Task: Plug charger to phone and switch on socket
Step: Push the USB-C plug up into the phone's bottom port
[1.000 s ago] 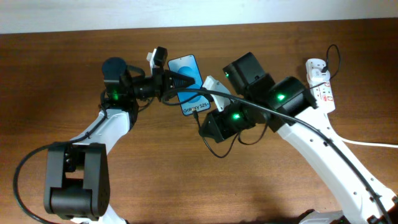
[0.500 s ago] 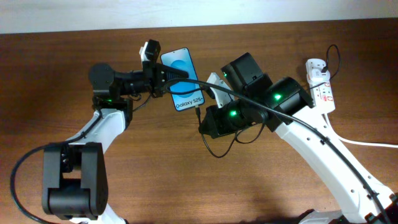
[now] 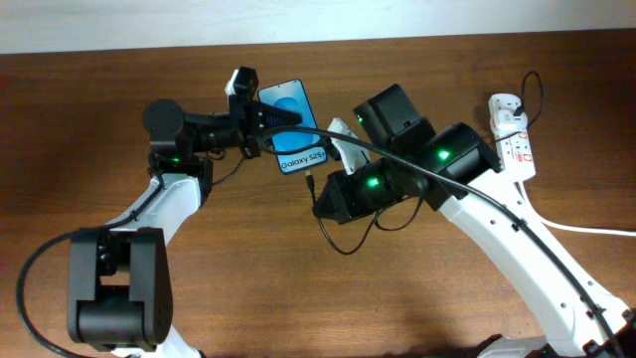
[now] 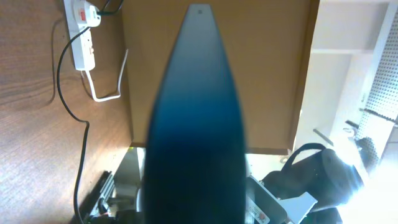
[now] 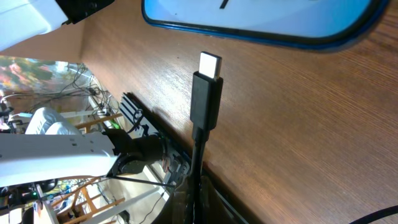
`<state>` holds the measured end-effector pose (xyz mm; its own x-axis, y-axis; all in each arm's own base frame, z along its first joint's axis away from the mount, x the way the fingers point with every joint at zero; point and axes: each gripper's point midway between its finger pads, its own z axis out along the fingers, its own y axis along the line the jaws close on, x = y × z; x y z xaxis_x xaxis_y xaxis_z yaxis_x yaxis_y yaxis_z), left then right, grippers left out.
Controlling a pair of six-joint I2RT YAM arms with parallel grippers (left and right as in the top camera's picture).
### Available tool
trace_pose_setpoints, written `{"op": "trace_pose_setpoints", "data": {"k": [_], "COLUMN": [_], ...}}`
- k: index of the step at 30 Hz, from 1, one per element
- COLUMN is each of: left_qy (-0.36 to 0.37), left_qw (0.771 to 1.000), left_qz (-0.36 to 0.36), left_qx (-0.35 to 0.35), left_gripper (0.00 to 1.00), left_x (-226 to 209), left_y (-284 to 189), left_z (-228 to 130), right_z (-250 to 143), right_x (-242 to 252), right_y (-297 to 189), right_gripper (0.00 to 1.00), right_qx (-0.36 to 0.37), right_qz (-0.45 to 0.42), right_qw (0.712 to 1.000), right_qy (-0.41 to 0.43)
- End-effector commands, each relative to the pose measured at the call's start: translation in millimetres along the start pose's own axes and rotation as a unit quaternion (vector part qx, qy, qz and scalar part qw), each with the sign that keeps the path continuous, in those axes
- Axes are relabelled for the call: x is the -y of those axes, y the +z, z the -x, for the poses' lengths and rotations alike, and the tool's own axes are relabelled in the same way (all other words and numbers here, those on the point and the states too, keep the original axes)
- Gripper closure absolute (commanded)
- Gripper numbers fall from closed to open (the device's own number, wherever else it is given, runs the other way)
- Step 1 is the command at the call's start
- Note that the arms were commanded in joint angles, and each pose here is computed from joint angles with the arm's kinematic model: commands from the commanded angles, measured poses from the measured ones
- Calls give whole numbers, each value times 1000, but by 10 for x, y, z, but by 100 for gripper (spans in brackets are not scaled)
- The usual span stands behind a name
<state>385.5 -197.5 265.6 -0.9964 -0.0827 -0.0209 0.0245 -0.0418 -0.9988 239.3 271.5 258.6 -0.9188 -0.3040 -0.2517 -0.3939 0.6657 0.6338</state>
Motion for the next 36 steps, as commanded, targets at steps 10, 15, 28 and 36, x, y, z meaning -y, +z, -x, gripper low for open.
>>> {"op": "trace_pose_setpoints", "data": {"k": [10,15,28,36], "left_qy": [9,9,6,60], "left_qw": [1000,1000,1000,998], "left_qz": [-2,-2,-1,-2], "left_qx": [2,1,-3,-26], "left_gripper": [100,100,100,100], "left_x": [103,102,98,173], "left_y": [0,0,0,-3], "left_z": [21,17,3,-103], "right_z": [4,26,35,75], "right_x": [-54,-49,-7,1], "right_y": [7,11,86,87], "right_gripper": [96,96,96,96], "right_qx": [2,5,-6,2], "right_qz": [12,11,12,8], "right_qw": [1000,1000,1000,1000], "right_qy": [-11,-14,-6,-11]}}
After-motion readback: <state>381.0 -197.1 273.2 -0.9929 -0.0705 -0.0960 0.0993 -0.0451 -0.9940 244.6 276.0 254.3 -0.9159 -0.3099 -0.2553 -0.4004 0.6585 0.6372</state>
